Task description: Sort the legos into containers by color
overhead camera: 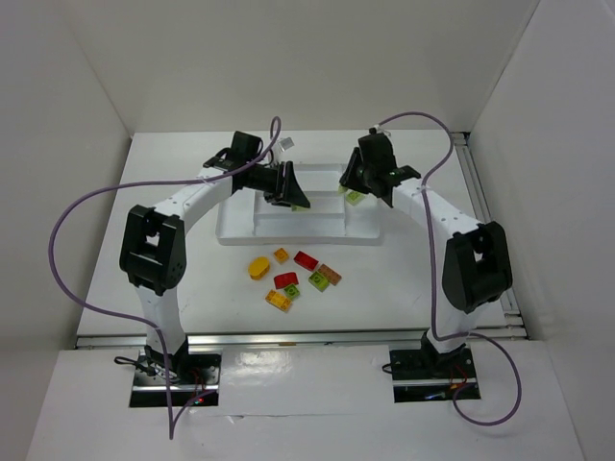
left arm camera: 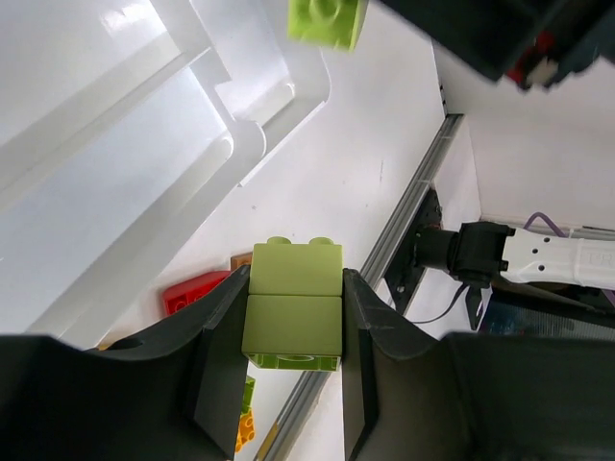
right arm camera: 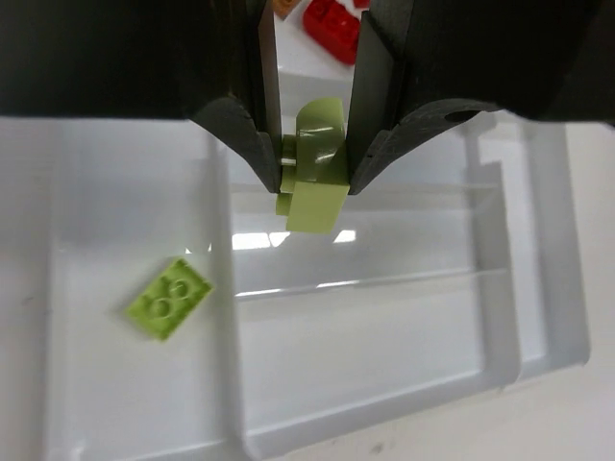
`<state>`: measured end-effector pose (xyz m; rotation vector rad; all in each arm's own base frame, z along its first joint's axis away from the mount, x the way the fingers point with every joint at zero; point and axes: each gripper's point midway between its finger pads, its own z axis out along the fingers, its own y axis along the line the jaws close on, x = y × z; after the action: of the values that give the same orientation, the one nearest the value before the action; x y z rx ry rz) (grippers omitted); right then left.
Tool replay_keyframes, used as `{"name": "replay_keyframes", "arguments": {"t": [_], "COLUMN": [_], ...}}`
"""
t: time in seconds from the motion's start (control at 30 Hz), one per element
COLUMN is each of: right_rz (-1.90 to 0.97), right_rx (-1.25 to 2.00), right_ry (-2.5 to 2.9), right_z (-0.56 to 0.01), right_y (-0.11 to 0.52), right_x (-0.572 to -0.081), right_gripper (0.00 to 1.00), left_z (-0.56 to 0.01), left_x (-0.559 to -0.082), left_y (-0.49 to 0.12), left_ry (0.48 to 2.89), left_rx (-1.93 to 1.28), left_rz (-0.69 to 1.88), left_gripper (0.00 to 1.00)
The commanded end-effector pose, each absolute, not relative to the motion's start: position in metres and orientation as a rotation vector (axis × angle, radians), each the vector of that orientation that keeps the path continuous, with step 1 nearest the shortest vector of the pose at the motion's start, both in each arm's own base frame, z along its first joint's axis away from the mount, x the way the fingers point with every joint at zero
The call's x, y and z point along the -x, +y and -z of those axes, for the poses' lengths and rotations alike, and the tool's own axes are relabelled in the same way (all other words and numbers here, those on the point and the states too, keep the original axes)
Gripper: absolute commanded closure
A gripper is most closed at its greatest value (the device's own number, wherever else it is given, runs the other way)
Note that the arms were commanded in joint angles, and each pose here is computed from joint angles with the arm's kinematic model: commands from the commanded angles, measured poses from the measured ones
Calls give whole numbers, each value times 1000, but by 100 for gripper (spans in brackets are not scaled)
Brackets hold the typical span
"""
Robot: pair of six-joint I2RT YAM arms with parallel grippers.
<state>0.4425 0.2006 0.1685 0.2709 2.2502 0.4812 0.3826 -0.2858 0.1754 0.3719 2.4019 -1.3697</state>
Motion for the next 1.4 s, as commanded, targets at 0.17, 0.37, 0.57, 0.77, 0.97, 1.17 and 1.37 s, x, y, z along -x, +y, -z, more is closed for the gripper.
{"name": "replay_keyframes", "arguments": {"t": [0.17, 0.37, 0.57, 0.77, 0.97, 1.17, 1.37], "right_rz": [-180, -90, -54, -64, -227, -539, -866], "right_rx": [-407, -433, -450, -451, -401, -243, 151], "right_ry": [2192, 2231, 2210, 2195, 2131, 2114, 2029], "right_z": [-159, -124, -123, -140, -184, -210, -227], "right_y": [149, 141, 141, 137, 140, 170, 217], "right_x": [-488, -518, -535, -524, -470, -406, -354], "right_gripper": [88, 84, 46, 1, 34, 46, 17], "left_z": [-200, -205, -210, -213, -219, -217, -230], "left_x": [-393, -394, -385, -384, -393, -395, -374], "left_y": [-276, -274, -276, -280, -287, -295, -311], "left_ry": [2348, 2355, 2346, 2338, 2311, 2308, 2226], "left_rx": [-346, -324, -339, -354, -393, -436, -585], "left_rz": [1292, 1271, 1274, 1278, 1272, 1347, 1581], "left_gripper": [100, 100, 100, 100, 100, 100, 100]}}
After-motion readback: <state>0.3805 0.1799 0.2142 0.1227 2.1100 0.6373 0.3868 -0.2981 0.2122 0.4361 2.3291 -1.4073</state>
